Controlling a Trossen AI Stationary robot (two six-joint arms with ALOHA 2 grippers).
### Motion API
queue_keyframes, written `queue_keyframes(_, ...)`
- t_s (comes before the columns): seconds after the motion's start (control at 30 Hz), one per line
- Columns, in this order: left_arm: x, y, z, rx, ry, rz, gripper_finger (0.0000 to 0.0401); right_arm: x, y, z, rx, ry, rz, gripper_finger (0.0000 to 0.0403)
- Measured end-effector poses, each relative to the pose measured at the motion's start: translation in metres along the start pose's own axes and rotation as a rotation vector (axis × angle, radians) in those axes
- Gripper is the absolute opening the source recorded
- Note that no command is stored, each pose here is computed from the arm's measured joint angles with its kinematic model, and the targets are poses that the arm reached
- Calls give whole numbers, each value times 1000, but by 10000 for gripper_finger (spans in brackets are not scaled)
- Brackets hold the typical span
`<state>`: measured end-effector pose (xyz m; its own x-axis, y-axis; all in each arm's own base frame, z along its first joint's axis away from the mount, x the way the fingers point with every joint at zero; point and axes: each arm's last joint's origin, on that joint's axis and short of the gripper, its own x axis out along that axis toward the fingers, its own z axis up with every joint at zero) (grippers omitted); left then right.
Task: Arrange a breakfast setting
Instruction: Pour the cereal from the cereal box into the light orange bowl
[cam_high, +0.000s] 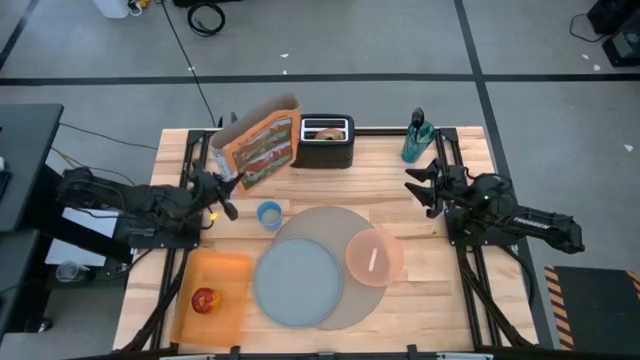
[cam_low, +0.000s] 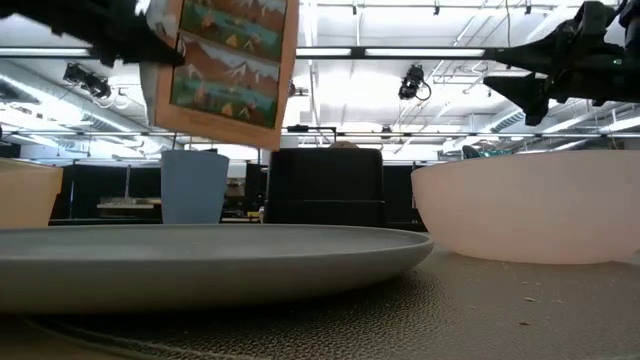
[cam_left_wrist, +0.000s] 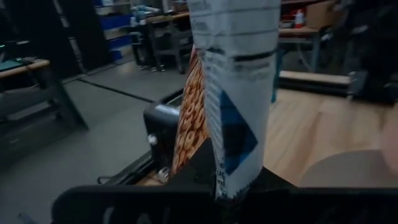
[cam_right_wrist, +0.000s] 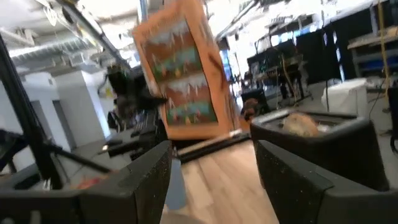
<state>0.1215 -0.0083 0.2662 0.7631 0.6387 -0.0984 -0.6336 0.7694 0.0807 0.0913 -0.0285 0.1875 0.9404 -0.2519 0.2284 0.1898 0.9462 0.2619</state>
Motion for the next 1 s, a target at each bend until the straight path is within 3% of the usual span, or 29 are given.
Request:
queue_keyframes(0.17,2,-1,20,-26,-8,-106,12,2,0,-7,55,138,-11,240)
queue_keyframes(0.33,13,-12,23,30,41,-210,11,8,6,-9,78,256,-3,233)
queue_keyframes(0.53,26,-21,44,64,56,-314,11,18,14,-3,42,428,-121,229)
queue_keyframes(1.0,69,-26,86,237,225,-408,11,33,40,36,-9,657,-279,228)
